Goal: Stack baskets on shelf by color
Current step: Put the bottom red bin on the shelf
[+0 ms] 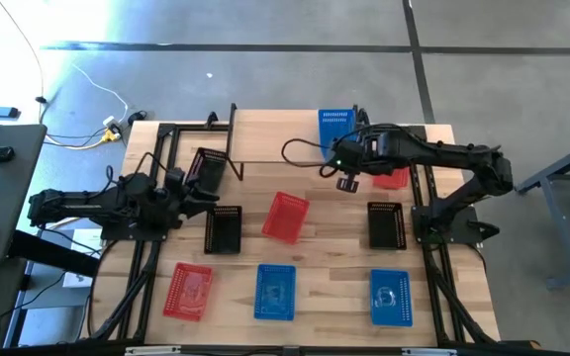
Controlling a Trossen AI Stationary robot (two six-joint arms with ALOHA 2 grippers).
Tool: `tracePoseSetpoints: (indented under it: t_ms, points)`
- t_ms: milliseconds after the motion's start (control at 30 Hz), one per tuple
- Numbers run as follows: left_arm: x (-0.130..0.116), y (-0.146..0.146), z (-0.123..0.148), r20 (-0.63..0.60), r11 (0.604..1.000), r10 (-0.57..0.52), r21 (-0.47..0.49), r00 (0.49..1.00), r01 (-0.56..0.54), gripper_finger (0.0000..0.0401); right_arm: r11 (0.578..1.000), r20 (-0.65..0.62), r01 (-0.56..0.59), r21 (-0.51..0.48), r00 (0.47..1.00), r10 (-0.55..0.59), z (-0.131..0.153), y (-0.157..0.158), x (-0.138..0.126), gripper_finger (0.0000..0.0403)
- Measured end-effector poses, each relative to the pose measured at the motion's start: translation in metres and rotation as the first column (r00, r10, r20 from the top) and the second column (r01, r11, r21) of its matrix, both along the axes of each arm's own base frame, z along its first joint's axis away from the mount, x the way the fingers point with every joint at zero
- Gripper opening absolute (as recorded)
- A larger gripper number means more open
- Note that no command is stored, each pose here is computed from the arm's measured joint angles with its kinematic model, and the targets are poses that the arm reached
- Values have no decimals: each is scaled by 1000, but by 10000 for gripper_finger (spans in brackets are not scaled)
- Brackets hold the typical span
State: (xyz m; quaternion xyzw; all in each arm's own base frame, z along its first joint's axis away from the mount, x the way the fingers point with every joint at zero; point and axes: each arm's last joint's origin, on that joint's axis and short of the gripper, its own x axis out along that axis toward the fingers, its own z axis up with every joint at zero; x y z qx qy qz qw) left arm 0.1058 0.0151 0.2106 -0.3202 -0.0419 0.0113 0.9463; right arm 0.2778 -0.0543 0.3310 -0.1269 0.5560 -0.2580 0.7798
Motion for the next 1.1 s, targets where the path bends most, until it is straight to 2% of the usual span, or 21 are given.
tracePoseSetpoints:
  t_ms: [167,400,767,933,1100]
  points:
    - [-5,-3,24,-79,997,-72,-20,994,71,140,997,71,73,39,995,-76,0,9,2,69]
    - [-7,-7,59,-212,976,-215,-76,953,203,140,990,119,117,78,985,-125,0,17,3,69]
    - [13,-19,99,-271,907,-415,-198,868,372,140,987,128,132,89,981,-143,0,17,3,69]
    - [30,-34,112,-300,850,-521,-266,799,454,140,992,88,104,73,990,-110,-1,15,1,69]
    - [40,-58,110,-413,781,-624,-323,663,534,140,991,84,111,76,990,-117,-1,11,0,69]
